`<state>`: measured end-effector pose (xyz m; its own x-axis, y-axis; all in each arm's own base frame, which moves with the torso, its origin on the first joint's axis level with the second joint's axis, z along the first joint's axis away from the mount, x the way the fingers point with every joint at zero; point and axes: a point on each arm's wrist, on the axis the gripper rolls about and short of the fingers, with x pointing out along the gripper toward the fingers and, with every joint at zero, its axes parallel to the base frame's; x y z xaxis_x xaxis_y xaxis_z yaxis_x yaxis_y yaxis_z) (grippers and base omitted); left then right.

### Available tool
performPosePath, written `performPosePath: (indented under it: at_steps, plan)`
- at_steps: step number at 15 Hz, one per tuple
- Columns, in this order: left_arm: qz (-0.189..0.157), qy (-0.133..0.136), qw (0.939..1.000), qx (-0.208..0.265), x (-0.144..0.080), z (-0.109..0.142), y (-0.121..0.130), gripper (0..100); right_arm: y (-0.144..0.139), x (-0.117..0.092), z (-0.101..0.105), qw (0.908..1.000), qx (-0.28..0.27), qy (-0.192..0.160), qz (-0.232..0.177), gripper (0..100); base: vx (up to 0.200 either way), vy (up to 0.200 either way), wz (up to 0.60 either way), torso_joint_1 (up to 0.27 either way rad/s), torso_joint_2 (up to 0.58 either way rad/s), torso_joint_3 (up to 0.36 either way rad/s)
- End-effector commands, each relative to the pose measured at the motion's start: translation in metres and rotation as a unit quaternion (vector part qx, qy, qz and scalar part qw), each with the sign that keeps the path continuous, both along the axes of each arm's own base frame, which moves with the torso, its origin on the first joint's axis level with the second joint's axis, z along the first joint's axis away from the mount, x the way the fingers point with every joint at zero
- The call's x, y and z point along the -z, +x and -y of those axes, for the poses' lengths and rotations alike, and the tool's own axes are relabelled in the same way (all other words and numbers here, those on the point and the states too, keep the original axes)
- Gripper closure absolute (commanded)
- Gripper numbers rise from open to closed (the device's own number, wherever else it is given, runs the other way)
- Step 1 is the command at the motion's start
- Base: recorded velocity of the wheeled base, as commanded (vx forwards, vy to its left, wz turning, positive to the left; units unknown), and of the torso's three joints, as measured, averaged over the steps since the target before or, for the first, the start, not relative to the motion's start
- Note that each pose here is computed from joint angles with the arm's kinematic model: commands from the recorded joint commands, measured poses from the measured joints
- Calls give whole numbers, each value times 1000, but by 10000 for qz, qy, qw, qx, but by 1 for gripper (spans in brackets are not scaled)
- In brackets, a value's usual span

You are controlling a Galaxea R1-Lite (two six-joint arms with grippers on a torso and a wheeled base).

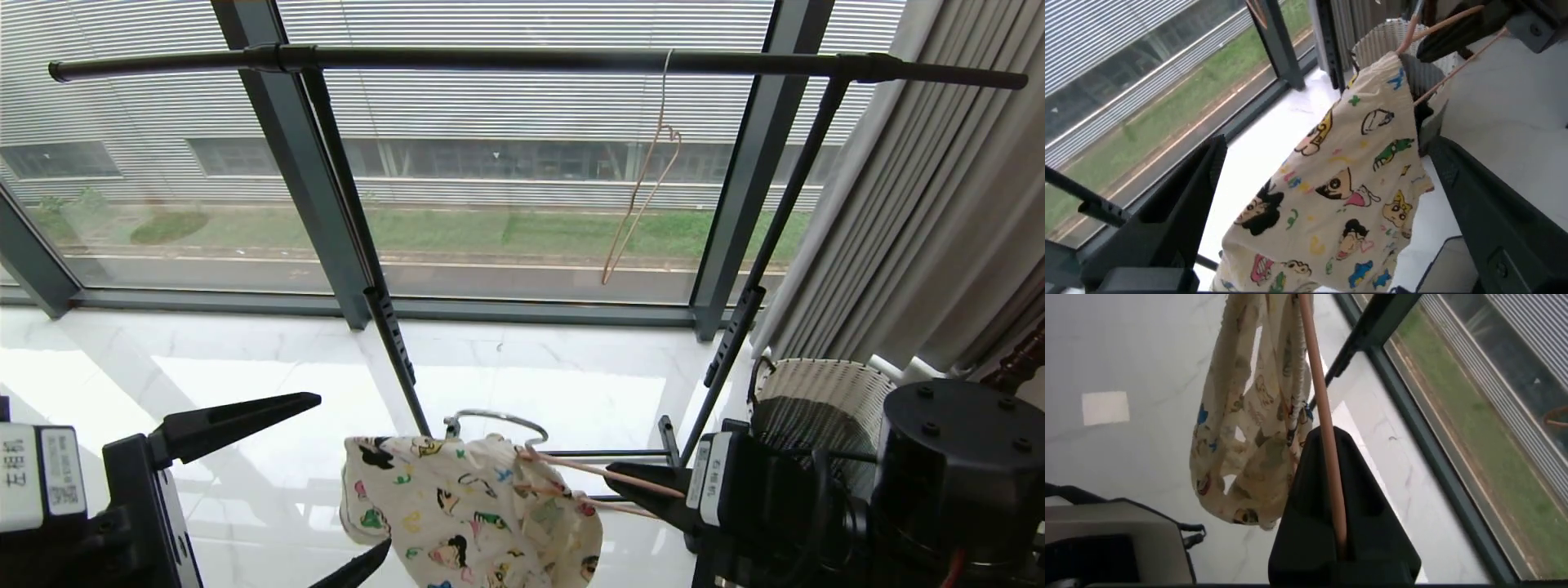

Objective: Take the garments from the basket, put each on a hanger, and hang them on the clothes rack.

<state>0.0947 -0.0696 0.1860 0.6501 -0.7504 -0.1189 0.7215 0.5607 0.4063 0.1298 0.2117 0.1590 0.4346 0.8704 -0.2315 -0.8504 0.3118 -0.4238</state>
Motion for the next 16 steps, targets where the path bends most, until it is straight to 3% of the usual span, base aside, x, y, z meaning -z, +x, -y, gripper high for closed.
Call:
performPosePath:
  at_steps: [1,4,7,12,16]
  plan:
    - [-50,228,9996,162,12,-2,-2,0,-8,5,11,9999,-141,-86,-42,100,0,0,0,0,0,0]
    - [-186,676,9954,653,35,-1,-5,0,-12,8,10,9991,-392,-125,-105,100,0,0,0,0,0,0]
    - [-343,1064,9907,778,47,5,4,0,-27,10,2,9968,-765,-185,-144,100,0,0,0,0,0,0]
    - [-528,1421,9844,891,59,11,13,0,-46,15,-10,9917,-1232,-316,-192,100,0,0,0,0,0,0]
    - [-681,1502,9821,914,64,13,16,0,-50,17,-13,9899,-1357,-373,-144,100,0,0,0,0,0,0]
